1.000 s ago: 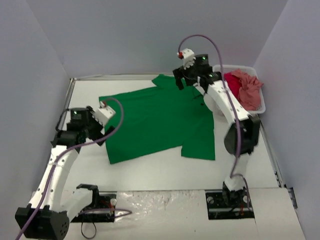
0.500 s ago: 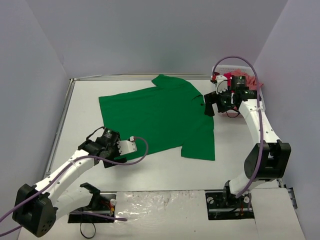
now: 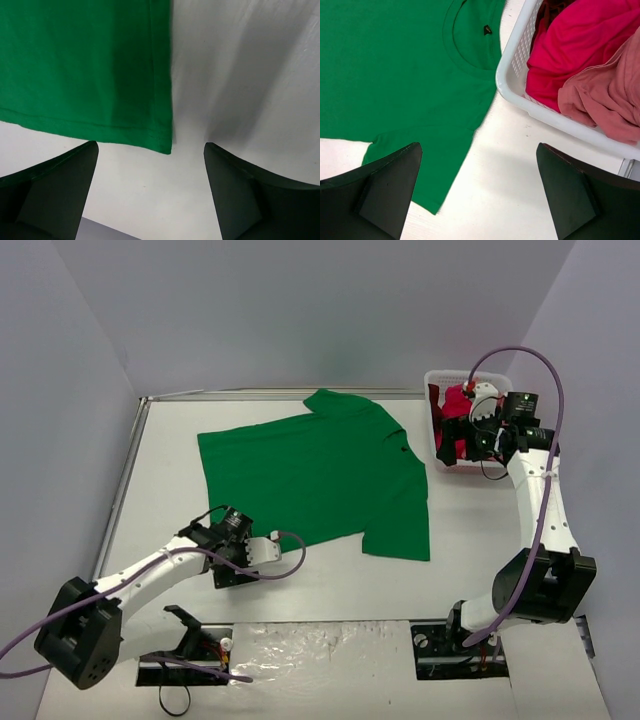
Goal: Fold and stack the t-shirts
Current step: Grap the side of the flattened tshirt closest away from the robot with both arms
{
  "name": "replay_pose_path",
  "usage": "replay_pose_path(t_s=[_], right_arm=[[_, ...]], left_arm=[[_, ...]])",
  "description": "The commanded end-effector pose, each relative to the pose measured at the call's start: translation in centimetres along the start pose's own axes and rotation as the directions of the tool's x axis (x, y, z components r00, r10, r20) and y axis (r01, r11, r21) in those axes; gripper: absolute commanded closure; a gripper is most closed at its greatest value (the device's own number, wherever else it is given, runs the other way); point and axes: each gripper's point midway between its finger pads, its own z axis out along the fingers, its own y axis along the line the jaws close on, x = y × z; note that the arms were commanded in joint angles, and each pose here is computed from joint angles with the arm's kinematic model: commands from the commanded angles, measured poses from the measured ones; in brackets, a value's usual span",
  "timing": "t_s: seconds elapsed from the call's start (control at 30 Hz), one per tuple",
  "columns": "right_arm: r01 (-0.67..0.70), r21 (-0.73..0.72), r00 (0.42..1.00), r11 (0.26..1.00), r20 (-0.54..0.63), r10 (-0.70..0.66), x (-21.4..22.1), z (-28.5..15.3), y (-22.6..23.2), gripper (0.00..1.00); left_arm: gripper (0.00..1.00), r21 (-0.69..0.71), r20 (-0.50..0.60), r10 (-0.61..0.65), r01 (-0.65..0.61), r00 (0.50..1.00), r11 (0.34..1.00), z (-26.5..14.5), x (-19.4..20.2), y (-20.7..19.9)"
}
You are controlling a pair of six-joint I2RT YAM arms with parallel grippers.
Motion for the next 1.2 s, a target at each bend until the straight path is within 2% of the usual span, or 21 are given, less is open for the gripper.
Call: replay_pose_path(t_s=[0.0, 0.2, 0.47, 0.5, 0.6, 0.63, 0.73, 0.87, 0.93, 0.97, 1.03, 1.07, 1.17], right_arm=[[-0.008, -0.018, 0.999, 1.0, 0.036, 0.008, -1.1, -0.6, 0.2, 0.05], [0.003, -0.022, 0.999, 1.0, 0.046, -0.002, -1.2, -0.9, 0.4, 0.05], [0.018, -0.024, 0.999, 1.0, 0.047, -0.017, -1.0, -1.0, 0.5, 0.05], [0.023, -0.024, 0.999, 0.999, 0.049, -0.022, -1.1, -1.0, 0.5, 0.05], [0.022, -0.026, 0.999, 0.999, 0.047, -0.021, -1.0, -0.9, 0.5, 0.05], [0.023, -0.034, 0.999, 0.999, 0.047, -0.021, -1.0, -0.9, 0.6, 0.05], [0.036, -0.042, 0.998, 0.998, 0.05, -0.034, -0.9, -1.0, 0.9, 0.05], [0.162, -0.1, 0.987, 0.982, 0.034, -0.16, 0.1, -1.6, 2.7, 0.04], [0.349, -0.148, 0.935, 0.926, -0.009, -0.354, 1.5, -2.0, 4.8, 0.06], [0.417, -0.114, 0.902, 0.902, -0.068, -0.426, 2.4, -2.1, 4.5, 0.06], [0.57, -0.161, 0.796, 0.806, -0.134, -0.59, 4.7, -2.1, 6.2, 0.05], [0.618, -0.133, 0.746, 0.775, -0.211, -0.631, 5.7, -2.3, 5.4, 0.05], [0.699, -0.21, 0.593, 0.684, -0.365, -0.718, 9.5, -1.9, 5.0, 0.07]], left_arm=[[0.14, 0.009, 0.033, -0.032, 0.032, 0.999, 0.999, 0.0, -1.4, 0.4], [0.27, 0.015, -0.046, -0.057, 0.058, 0.997, 0.998, 1.3, -0.9, 0.7], [0.57, 0.003, -0.073, -0.095, 0.095, 0.993, 0.995, 1.3, -0.6, 0.8], [0.65, -0.003, -0.074, -0.097, 0.097, 0.993, 0.995, 1.1, -0.5, 0.9], [0.77, -0.016, -0.067, -0.103, 0.102, 0.992, 0.995, 0.6, -0.5, 1.0], [0.86, -0.013, -0.068, -0.101, 0.101, 0.993, 0.995, 0.5, -0.4, 0.9], [0.97, -0.011, -0.055, -0.113, 0.113, 0.992, 0.994, 0.1, -0.5, 0.8], [0.98, 0.001, -0.015, -0.126, 0.126, 0.992, 0.992, -0.7, -1.2, 0.7], [0.98, 0.006, 0.022, -0.131, 0.131, 0.991, 0.991, -1.5, -1.8, 0.8], [0.98, 0.006, 0.032, -0.13, 0.129, 0.991, 0.992, -1.7, -1.9, 0.9], [0.98, -0.004, 0.048, -0.13, 0.131, 0.99, 0.991, -2.0, -2.1, 1.2], [0.98, -0.006, 0.048, -0.132, 0.132, 0.99, 0.991, -2.1, -2.1, 1.3], [0.98, -0.019, 0.051, -0.159, 0.16, 0.986, 0.987, -2.0, -2.1, 2.1]])
